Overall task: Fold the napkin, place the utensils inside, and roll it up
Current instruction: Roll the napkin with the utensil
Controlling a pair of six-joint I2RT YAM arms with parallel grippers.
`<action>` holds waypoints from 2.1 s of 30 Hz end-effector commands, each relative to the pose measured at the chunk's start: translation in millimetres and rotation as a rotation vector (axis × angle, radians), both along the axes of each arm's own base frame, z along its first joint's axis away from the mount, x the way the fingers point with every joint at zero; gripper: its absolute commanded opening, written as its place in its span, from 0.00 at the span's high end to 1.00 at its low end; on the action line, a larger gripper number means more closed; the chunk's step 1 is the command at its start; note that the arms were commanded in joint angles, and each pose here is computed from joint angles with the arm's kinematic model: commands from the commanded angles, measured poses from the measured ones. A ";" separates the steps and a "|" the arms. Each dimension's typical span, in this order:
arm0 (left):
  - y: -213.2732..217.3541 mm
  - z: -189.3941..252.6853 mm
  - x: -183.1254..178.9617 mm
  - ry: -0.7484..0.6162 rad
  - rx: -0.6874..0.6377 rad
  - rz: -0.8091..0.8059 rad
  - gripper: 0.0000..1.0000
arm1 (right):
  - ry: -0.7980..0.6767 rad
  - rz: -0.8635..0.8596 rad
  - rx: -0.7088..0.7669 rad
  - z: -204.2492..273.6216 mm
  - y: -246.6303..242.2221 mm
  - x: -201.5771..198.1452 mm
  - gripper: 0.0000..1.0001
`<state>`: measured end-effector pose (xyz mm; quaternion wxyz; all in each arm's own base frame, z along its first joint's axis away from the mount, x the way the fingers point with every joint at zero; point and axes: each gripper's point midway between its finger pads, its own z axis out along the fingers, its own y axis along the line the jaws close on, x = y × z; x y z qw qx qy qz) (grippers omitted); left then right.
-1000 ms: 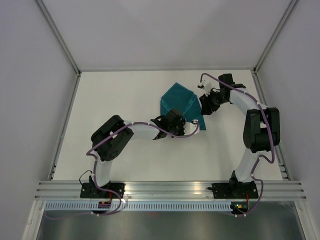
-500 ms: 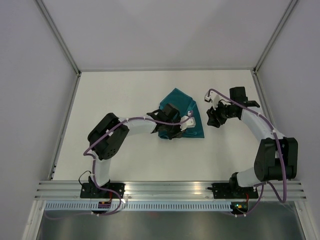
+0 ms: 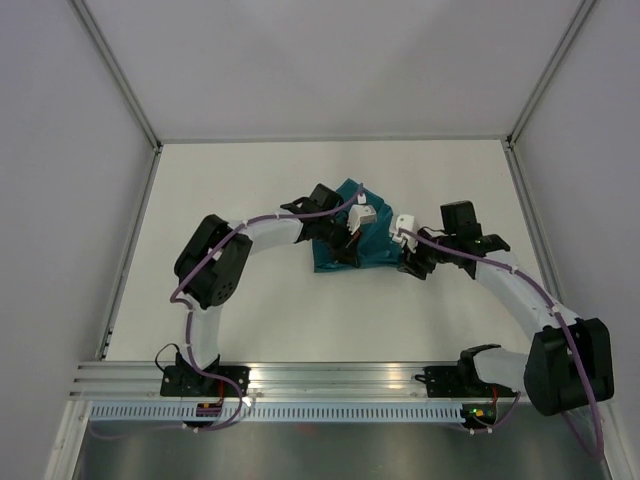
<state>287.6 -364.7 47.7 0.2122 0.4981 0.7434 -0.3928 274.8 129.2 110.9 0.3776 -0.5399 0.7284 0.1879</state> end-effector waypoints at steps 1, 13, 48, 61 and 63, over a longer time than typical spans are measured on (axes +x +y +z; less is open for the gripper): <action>-12.3 16.3 -10.5 0.106 -0.043 -0.028 0.98 | -0.168 0.094 -0.009 10.5 31.6 10.4 0.38; -9.0 0.1 -9.2 0.128 0.008 -0.027 0.98 | -0.151 0.200 -0.060 -19.9 73.3 23.8 0.36; -14.1 5.6 0.5 0.151 -0.006 -0.010 0.77 | -0.159 0.255 -0.216 -88.5 104.5 28.9 0.80; 7.5 28.0 40.2 0.106 -0.061 0.177 0.59 | -0.065 0.306 -0.219 -91.0 103.4 20.8 0.88; 14.0 35.4 45.4 0.094 -0.079 0.204 0.59 | -0.047 0.313 -0.216 -89.1 102.6 22.0 0.88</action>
